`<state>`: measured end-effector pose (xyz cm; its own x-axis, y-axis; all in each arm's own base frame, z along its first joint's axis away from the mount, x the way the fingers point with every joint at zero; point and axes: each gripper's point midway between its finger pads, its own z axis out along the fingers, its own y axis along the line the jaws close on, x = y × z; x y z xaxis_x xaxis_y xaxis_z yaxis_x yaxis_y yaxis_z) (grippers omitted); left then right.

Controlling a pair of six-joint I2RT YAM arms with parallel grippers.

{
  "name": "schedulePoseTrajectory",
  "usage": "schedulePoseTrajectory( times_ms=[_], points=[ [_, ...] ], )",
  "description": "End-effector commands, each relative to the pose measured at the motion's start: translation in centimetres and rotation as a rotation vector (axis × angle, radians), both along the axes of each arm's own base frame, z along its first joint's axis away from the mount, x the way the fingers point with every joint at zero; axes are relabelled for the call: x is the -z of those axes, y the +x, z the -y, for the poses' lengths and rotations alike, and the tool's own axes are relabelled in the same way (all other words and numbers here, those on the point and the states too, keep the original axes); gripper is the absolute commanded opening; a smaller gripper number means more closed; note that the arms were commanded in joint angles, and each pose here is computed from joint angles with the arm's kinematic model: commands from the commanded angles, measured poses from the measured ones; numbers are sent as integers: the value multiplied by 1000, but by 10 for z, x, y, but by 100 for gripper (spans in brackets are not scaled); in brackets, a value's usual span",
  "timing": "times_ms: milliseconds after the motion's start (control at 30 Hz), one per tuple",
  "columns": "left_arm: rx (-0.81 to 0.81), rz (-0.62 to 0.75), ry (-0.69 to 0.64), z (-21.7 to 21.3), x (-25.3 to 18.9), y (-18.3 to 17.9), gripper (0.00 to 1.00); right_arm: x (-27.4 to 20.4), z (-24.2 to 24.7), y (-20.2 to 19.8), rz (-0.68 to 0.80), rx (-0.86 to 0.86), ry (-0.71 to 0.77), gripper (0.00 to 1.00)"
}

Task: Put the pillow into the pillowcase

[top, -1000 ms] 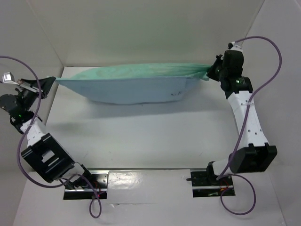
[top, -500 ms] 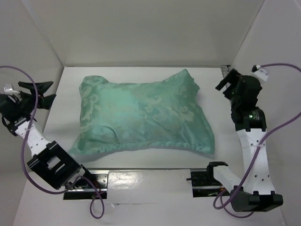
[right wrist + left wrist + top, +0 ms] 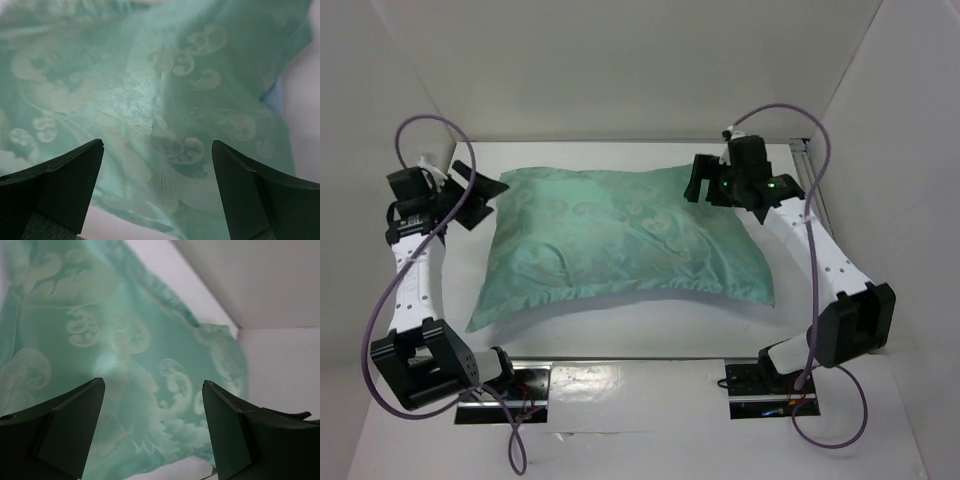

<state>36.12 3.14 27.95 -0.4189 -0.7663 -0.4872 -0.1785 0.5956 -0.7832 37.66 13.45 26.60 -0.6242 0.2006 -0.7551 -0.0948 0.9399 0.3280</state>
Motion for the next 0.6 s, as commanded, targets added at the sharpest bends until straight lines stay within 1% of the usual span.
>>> schedulePoseTrajectory(
  times_ms=[0, 33, 67, 133, 167, 200, 233, 267, 300, 333, 367, 400, 467, 500, 567],
  points=[
    [-77, -141, 119, -8, 58, -3, 92, 45, -7, -6, -92, -28, -37, 96],
    [-76, -213, 111, -6, 93, -4, 92, 61, -11, -6, -119, -25, -30, 96],
    [-55, -237, 105, 4, 107, -2, 92, 94, -7, -4, -176, -1, -44, 96],
    [-6, -270, 79, 20, 132, 0, 91, 119, 1, -3, -232, 72, -65, 96],
    [6, -286, 62, 28, 140, 2, 88, 130, 13, -1, -252, 133, -88, 96],
    [59, -295, 52, 47, 148, 5, 87, 138, 30, -1, -270, 217, -150, 96],
    [95, -276, 54, 58, 150, 8, 86, 146, 36, -2, -283, 257, -167, 96],
    [94, -249, 58, 66, 144, 18, 86, 149, 50, -1, -293, 318, -162, 96],
    [149, -229, 75, 89, 141, 22, 86, 149, 56, 1, -294, 334, -160, 96],
    [170, -233, 82, 97, 144, 28, 86, 148, 60, 3, -287, 346, -155, 96],
    [184, -197, 82, 105, 128, 42, 87, 145, 63, 6, -279, 356, -150, 96],
    [212, -213, 82, 116, 127, 43, 87, 132, 68, 16, -245, 378, -146, 97],
    [217, -200, 99, 118, 116, 54, 87, 115, 69, 23, -211, 373, -154, 99],
    [216, -173, 102, 118, 98, 61, 87, 95, 67, 32, -174, 375, -138, 99],
    [208, -138, 116, 112, 75, 64, 88, 70, 72, 38, -141, 377, -148, 100]
  ],
)
